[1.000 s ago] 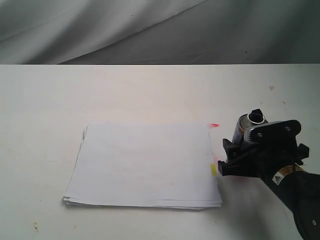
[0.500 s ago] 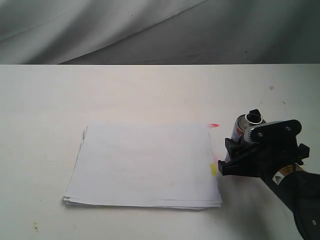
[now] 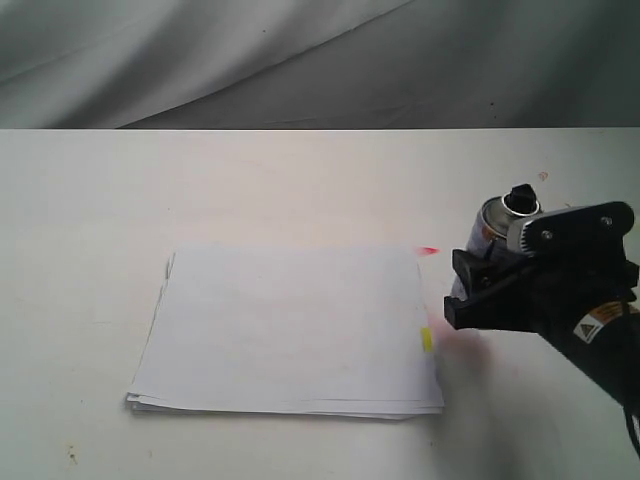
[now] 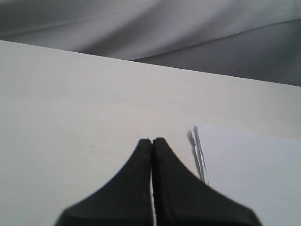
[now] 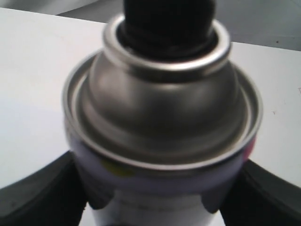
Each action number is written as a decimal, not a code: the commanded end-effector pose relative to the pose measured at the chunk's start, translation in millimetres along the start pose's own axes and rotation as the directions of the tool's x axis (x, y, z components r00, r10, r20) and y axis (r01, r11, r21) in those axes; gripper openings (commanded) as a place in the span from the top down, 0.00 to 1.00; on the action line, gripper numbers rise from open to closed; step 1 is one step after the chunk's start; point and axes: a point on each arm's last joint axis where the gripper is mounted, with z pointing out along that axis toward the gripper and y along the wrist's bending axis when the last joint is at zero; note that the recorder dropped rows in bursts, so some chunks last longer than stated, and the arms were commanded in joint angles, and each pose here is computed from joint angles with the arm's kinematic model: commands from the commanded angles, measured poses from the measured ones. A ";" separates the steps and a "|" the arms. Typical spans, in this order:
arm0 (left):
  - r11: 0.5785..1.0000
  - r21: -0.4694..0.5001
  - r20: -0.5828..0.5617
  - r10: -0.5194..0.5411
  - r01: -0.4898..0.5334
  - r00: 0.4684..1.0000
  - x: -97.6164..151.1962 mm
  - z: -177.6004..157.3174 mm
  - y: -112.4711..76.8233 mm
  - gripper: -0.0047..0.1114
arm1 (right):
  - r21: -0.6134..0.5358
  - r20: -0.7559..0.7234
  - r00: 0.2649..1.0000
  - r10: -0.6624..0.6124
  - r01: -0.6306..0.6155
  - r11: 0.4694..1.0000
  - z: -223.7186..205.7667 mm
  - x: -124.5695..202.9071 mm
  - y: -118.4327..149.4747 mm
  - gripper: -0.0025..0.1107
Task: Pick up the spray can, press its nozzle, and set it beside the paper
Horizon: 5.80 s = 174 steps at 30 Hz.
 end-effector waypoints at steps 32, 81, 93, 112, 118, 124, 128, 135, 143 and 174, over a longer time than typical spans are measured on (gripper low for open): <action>1.000 0.006 -0.002 -0.005 0.005 1.000 1.3 0.2 -0.2 0.96 | -0.240 0.046 0.978 -0.204 0.209 0.948 -34.6 -108.0 24.7 0.98; 1.000 0.006 -0.002 -0.005 0.005 1.000 1.3 0.2 -0.2 0.96 | 0.107 -0.212 0.401 -0.891 0.916 0.387 59.3 -58.7 140.7 0.98; 1.000 0.006 -0.002 -0.005 0.005 1.000 1.3 0.2 -0.2 0.96 | 0.106 -0.211 0.401 -0.891 0.916 0.387 59.1 -58.6 141.1 0.98; 1.000 0.005 0.005 0.008 -0.008 1.000 0.7 0.2 -0.1 0.96 | 0.106 -0.211 0.401 -0.891 0.916 0.387 59.1 -58.6 141.1 0.98; 0.999 0.009 0.043 0.044 -0.044 0.998 -2.7 0.1 -0.6 0.96 | 0.106 -0.211 0.401 -0.891 0.916 0.387 59.1 -58.6 141.1 0.98; 0.999 0.029 0.098 0.043 -0.046 0.994 -7.6 -0.3 -2.7 0.96 | 0.108 -0.213 0.401 -0.891 0.916 0.386 59.1 -58.8 140.8 0.98; 0.998 0.035 0.111 0.038 -0.042 0.993 -8.8 -0.4 -3.2 0.96 | 0.113 -0.216 0.401 -0.890 0.916 0.385 59.0 -59.1 140.4 0.98; 0.997 0.071 0.178 -0.005 -0.008 0.984 -15.0 -1.5 -6.1 0.96 | 0.111 -0.215 0.401 -0.891 0.916 0.385 59.1 -59.0 140.6 0.98; 0.900 0.206 0.215 -0.426 0.385 0.879 -24.4 -3.9 -8.6 0.96 | 0.111 -0.215 0.399 -0.891 0.917 0.384 59.1 -59.0 140.5 0.98; 0.939 0.340 -0.252 0.138 -0.046 0.958 -173.2 93.9 -72.4 0.96 | 0.163 -0.244 0.400 -0.883 0.915 0.369 57.8 -62.4 136.2 0.98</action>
